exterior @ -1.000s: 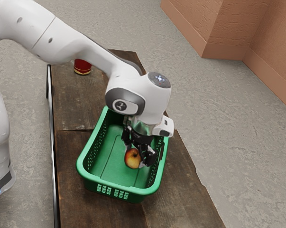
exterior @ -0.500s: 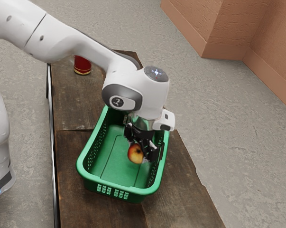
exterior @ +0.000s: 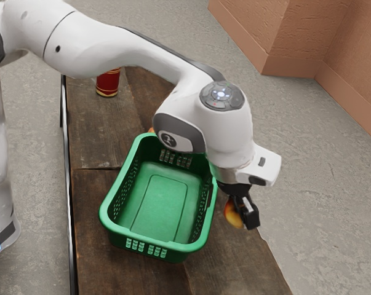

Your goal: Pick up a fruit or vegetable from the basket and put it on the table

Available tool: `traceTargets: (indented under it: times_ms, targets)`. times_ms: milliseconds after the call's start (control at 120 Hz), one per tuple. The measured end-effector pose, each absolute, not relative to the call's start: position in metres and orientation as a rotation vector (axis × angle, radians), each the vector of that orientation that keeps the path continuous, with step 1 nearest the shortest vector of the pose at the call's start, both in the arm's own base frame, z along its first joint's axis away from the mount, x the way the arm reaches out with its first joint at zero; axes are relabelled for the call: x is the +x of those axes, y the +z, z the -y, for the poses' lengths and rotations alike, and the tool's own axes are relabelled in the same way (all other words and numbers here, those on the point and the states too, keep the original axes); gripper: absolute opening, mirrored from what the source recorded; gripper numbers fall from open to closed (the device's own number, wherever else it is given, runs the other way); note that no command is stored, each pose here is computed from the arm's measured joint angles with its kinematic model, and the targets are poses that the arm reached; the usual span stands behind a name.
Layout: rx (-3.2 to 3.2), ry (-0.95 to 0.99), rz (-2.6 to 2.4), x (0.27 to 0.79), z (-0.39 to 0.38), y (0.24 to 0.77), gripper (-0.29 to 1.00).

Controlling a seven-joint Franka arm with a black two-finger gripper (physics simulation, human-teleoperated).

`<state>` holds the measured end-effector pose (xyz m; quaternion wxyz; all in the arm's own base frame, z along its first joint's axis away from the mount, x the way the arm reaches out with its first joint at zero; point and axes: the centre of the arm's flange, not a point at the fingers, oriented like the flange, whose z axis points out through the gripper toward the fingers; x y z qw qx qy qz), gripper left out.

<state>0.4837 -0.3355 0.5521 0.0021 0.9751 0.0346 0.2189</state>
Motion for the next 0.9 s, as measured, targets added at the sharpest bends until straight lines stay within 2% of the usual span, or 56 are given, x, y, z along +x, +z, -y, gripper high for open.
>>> traceTargets:
  times_ms: [142, 283, 333, 408, 617, 683, 758, 825, 900]
  targets:
    - [2.992, 0.694, -0.008, 0.487, 0.382, 0.543, 0.36]
    - [2.952, 0.691, -0.027, 0.491, 0.395, 0.535, 0.36]
    - [2.930, 0.693, -0.033, 0.490, 0.400, 0.535, 0.48]
    - [2.897, 0.695, -0.048, 0.489, 0.406, 0.535, 0.57]
    - [2.843, 0.723, -0.111, 0.490, 0.408, 0.542, 0.67]
    - [2.828, 0.792, -0.429, 0.552, 0.324, 0.550, 0.68]
    - [2.653, 0.817, -0.940, 0.592, 0.215, 0.619, 0.69]
    - [2.432, 0.736, -1.395, 0.603, 0.116, 0.690, 0.70]
    - [2.169, 0.586, -1.837, 0.584, 0.013, 0.733, 0.70]
